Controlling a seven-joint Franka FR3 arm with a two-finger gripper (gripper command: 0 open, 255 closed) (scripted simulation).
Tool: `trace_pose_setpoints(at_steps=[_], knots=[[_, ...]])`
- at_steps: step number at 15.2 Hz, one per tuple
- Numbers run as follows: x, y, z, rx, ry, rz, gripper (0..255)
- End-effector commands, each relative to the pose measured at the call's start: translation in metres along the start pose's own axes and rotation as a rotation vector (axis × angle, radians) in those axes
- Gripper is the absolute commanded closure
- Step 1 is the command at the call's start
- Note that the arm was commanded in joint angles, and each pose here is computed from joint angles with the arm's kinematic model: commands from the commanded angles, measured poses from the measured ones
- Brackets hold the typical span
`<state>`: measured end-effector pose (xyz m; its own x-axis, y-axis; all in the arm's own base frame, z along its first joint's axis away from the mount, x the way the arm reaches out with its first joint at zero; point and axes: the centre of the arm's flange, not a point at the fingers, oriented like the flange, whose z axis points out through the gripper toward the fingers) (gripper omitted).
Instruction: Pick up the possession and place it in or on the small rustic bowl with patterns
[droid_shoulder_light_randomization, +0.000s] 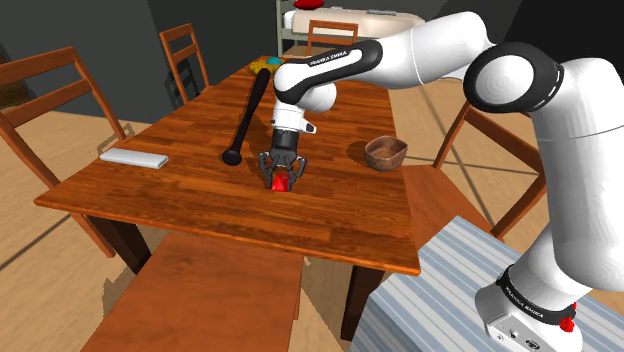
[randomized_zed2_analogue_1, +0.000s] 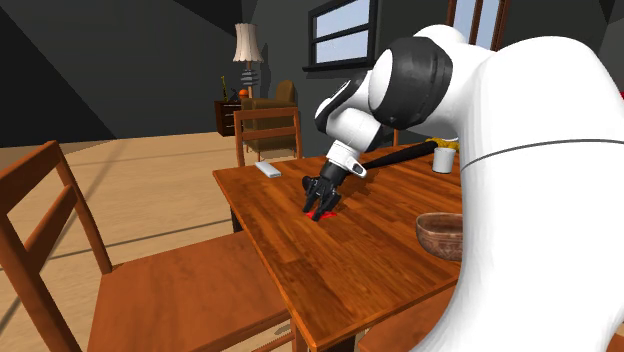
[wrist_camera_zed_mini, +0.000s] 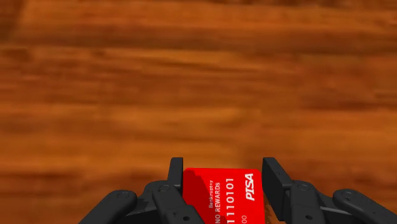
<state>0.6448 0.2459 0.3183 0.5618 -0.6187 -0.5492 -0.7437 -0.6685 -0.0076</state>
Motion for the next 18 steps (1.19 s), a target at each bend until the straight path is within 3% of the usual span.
trace_pose_setpoints(at_steps=[1,18], knots=[[-0.005,0.000,-0.006,-0.002,-0.001,0.000,255],[-0.054,-0.001,-0.081,-0.002,-0.001,0.000,255]])
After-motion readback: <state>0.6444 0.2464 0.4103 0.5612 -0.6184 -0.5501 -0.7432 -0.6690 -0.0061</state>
